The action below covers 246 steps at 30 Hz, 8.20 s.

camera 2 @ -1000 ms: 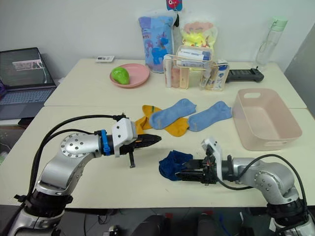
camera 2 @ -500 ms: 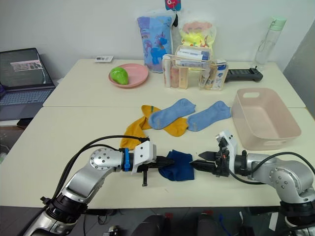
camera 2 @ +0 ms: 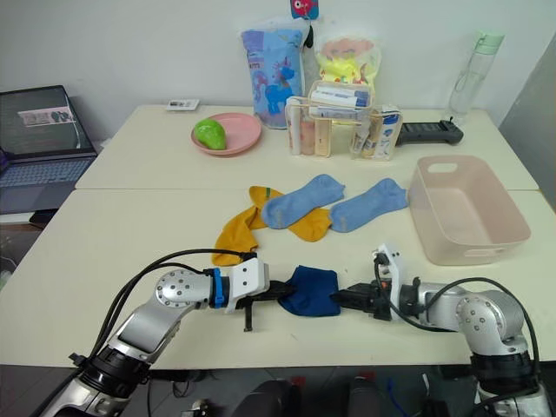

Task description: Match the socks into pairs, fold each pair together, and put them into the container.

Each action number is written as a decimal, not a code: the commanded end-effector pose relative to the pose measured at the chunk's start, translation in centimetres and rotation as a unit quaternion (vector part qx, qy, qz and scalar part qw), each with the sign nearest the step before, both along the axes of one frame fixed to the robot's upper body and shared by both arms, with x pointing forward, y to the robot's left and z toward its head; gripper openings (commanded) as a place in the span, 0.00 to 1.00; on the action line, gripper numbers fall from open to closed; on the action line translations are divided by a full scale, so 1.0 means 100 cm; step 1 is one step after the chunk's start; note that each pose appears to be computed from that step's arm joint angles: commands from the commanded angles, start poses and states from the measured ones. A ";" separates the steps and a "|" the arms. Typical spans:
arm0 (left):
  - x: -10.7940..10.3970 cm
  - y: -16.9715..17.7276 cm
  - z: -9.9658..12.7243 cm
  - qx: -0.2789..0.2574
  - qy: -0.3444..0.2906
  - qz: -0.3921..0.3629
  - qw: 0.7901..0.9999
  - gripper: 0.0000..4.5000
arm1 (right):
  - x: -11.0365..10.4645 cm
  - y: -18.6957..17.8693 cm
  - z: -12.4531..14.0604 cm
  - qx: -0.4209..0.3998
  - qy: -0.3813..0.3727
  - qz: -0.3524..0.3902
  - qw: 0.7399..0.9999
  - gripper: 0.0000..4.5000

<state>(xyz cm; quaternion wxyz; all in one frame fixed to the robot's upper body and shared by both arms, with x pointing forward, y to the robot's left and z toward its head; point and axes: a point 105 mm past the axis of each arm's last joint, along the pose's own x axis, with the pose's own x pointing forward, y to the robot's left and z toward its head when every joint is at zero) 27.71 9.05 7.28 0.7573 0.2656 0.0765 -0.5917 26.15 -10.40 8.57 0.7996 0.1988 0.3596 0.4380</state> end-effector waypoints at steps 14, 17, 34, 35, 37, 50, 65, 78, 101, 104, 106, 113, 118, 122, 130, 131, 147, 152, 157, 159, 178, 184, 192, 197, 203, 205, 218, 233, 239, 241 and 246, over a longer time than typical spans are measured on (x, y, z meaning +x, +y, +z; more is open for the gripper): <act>-0.006 0.006 -0.003 0.010 0.007 0.001 1.000 0.00 | 0.015 0.048 0.005 0.089 0.041 0.030 0.995 0.79; -0.007 0.006 -0.003 0.010 0.006 0.002 1.000 0.00 | 0.015 0.048 0.003 0.087 0.043 0.031 0.995 0.79; -0.003 0.011 0.018 -0.034 -0.006 -0.003 0.999 0.04 | 0.013 0.039 0.004 0.058 0.007 0.028 0.998 0.00; -0.003 0.014 0.023 -0.043 -0.007 -0.003 0.999 0.08 | 0.013 0.036 0.008 0.058 -0.006 0.025 0.998 0.00; -0.001 0.015 0.050 -0.097 0.001 0.003 0.995 0.18 | 0.016 0.027 0.020 0.050 -0.046 0.011 0.998 0.00; 0.028 -0.029 0.172 -0.211 -0.054 -0.044 0.975 1.00 | 0.053 -0.059 0.135 -0.085 -0.316 -0.149 0.933 0.00; 0.037 -0.120 0.224 -0.290 -0.112 -0.095 0.946 1.00 | 0.089 -0.189 0.207 -0.584 -0.528 -0.112 0.607 0.00; 0.018 -0.130 0.199 -0.292 -0.077 -0.102 0.948 1.00 | 0.120 -0.217 0.128 -0.678 -0.454 0.105 0.568 0.00; 0.017 -0.132 0.200 -0.292 -0.080 -0.091 0.949 1.00 | 0.102 -0.203 0.138 -0.587 -0.359 0.196 0.698 0.99; 0.019 -0.130 0.199 -0.291 -0.081 -0.088 0.949 1.00 | 0.099 -0.197 0.160 -0.583 -0.367 0.189 0.699 0.99; 0.020 -0.129 0.197 -0.291 -0.081 -0.087 0.949 1.00 | 0.107 -0.195 0.181 -0.598 -0.392 0.165 0.679 0.99; 0.020 -0.131 0.197 -0.290 -0.084 -0.086 0.949 1.00 | 0.120 -0.199 0.160 -0.615 -0.401 0.167 0.658 0.61; 0.024 -0.123 0.196 -0.281 -0.089 -0.070 0.953 1.00 | 0.134 -0.196 0.155 -0.617 -0.435 0.133 0.642 0.20; 0.028 -0.111 0.185 -0.268 -0.090 -0.045 0.958 1.00 | 0.150 -0.159 0.186 -0.547 -0.541 0.028 0.638 0.01; 0.044 -0.057 0.161 -0.281 -0.113 0.090 0.949 1.00 | 0.121 -0.058 0.186 -0.211 -0.622 -0.143 0.740 0.01; 0.044 -0.045 0.152 -0.274 -0.117 0.114 0.948 1.00 | 0.111 -0.046 0.172 -0.182 -0.606 -0.146 0.760 0.01; -0.017 0.058 0.026 -0.210 -0.009 0.315 0.925 1.00 | 0.013 -0.049 0.038 -0.222 -0.438 -0.175 0.854 0.86; -0.029 0.082 0.013 -0.203 -0.027 0.361 0.910 1.00 | -0.002 -0.058 0.025 -0.239 -0.420 -0.186 0.855 0.99; -0.037 0.101 0.010 -0.193 -0.046 0.395 0.897 1.00 | -0.010 -0.058 0.025 -0.216 -0.412 -0.202 0.862 0.99; -0.040 0.101 0.008 -0.193 -0.044 0.395 0.897 1.00 | -0.011 -0.058 0.025 -0.215 -0.411 -0.201 0.863 0.99; -0.040 0.095 0.006 -0.200 -0.045 0.389 0.898 1.00 | -0.006 -0.060 0.012 -0.225 -0.421 -0.165 0.863 0.99; -0.026 0.110 0.022 -0.206 -0.078 0.412 0.884 1.00 | 0.007 -0.041 0.035 -0.182 -0.435 -0.127 0.873 0.99; 0.029 0.109 0.044 -0.178 -0.081 0.383 0.903 1.00 | 0.021 0.014 0.086 -0.119 -0.453 0.013 0.884 0.99; 0.048 0.092 0.032 -0.138 -0.057 0.350 0.925 1.00 | 0.024 0.026 0.098 -0.107 -0.458 0.031 0.882 0.99; 0.055 0.088 0.007 -0.082 -0.027 0.360 0.929 1.00 | 0.027 0.027 0.099 -0.117 -0.465 0.031 0.877 0.99; 0.055 0.088 0.009 -0.086 -0.030 0.361 0.928 0.96 | 0.027 0.027 0.099 -0.116 -0.465 0.028 0.877 1.00; 0.054 0.086 0.031 -0.159 -0.022 0.348 0.924 0.09 | 0.029 0.025 0.096 -0.121 -0.463 0.023 0.878 1.00; -0.012 0.010 0.098 -0.173 0.090 0.087 0.977 0.00 | 0.041 0.003 0.091 -0.149 -0.461 -0.003 0.875 1.00; -0.026 -0.016 0.157 -0.299 0.159 0.000 0.941 0.00 | 0.047 -0.017 0.091 -0.181 -0.464 -0.013 0.867 1.00; -0.020 -0.006 0.139 -0.262 0.170 0.037 0.949 0.00 | 0.046 -0.021 0.089 -0.190 -0.465 -0.013 0.865 1.00; -0.017 0.028 0.080 -0.156 0.179 0.111 0.965 0.00 | 0.044 -0.021 0.084 -0.197 -0.465 -0.007 0.863 1.00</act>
